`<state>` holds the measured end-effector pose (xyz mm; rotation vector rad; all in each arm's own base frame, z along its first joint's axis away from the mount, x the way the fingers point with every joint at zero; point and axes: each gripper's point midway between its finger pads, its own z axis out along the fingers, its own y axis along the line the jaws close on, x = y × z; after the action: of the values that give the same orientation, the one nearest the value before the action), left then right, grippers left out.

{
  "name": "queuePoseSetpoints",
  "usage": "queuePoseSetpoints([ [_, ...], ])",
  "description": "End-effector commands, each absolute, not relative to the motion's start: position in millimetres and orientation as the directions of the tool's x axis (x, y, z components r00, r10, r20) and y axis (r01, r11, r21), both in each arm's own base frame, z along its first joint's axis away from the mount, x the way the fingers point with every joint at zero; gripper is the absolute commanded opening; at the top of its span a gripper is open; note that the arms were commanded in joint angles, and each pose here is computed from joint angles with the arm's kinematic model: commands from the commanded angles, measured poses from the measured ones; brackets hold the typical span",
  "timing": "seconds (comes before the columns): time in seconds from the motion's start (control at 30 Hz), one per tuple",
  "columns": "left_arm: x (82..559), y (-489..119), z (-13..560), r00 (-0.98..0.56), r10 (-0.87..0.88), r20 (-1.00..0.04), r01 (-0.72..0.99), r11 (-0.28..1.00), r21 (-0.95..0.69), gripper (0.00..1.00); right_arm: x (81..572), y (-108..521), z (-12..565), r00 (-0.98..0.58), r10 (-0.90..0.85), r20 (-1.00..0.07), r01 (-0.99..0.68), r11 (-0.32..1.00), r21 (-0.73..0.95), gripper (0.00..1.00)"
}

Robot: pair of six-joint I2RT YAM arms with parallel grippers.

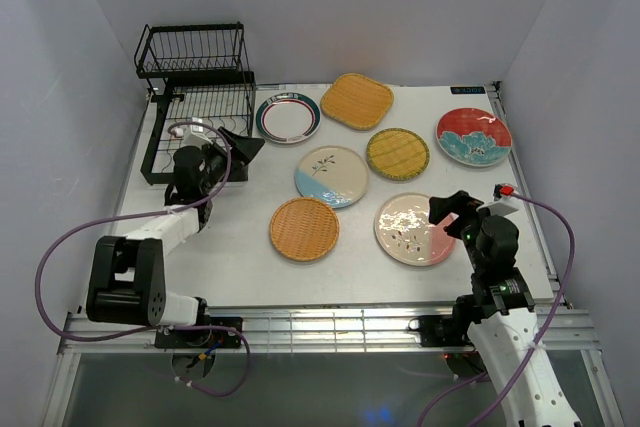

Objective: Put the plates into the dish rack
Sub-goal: Pick up the plate from the corner of the board.

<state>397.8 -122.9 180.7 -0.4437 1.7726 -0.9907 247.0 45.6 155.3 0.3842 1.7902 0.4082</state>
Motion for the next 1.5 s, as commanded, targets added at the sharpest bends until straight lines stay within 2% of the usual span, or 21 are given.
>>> queuePoseSetpoints([
  [0.0,412,-132,198,-0.393,-0.722,-0.570,0.137,0.567,-0.813,0.93,252,50,162,-0.222,0.475,-0.852,0.016,0.875,0.484,0.90],
  [0.2,423,-159,190,-0.362,-0.715,-0.599,0.077,0.617,-0.783,0.95,254,48,158,-0.224,0.484,-0.846,0.039,0.871,0.489,0.90],
  [0.27,428,-165,189,-0.373,-0.729,-0.574,0.057,0.599,-0.799,0.98,254,46,158,-0.220,0.486,-0.846,0.045,0.871,0.489,0.90],
  [0.57,469,-170,172,-0.372,-0.764,-0.527,-0.126,0.604,-0.787,0.98,253,43,158,-0.214,0.491,-0.844,0.064,0.870,0.490,0.90],
  [0.77,484,-187,134,-0.454,-0.784,-0.424,-0.231,0.563,-0.794,0.98,253,44,160,-0.210,0.499,-0.841,0.060,0.865,0.498,0.90],
  [0.93,488,-197,120,-0.492,-0.790,-0.366,-0.258,0.533,-0.805,0.98,253,44,159,-0.210,0.500,-0.840,0.061,0.864,0.499,0.90],
  [1.47,514,-201,91,-0.468,-0.823,-0.323,-0.327,0.500,-0.802,0.98,254,43,159,-0.205,0.516,-0.832,0.073,0.856,0.512,0.90],
])
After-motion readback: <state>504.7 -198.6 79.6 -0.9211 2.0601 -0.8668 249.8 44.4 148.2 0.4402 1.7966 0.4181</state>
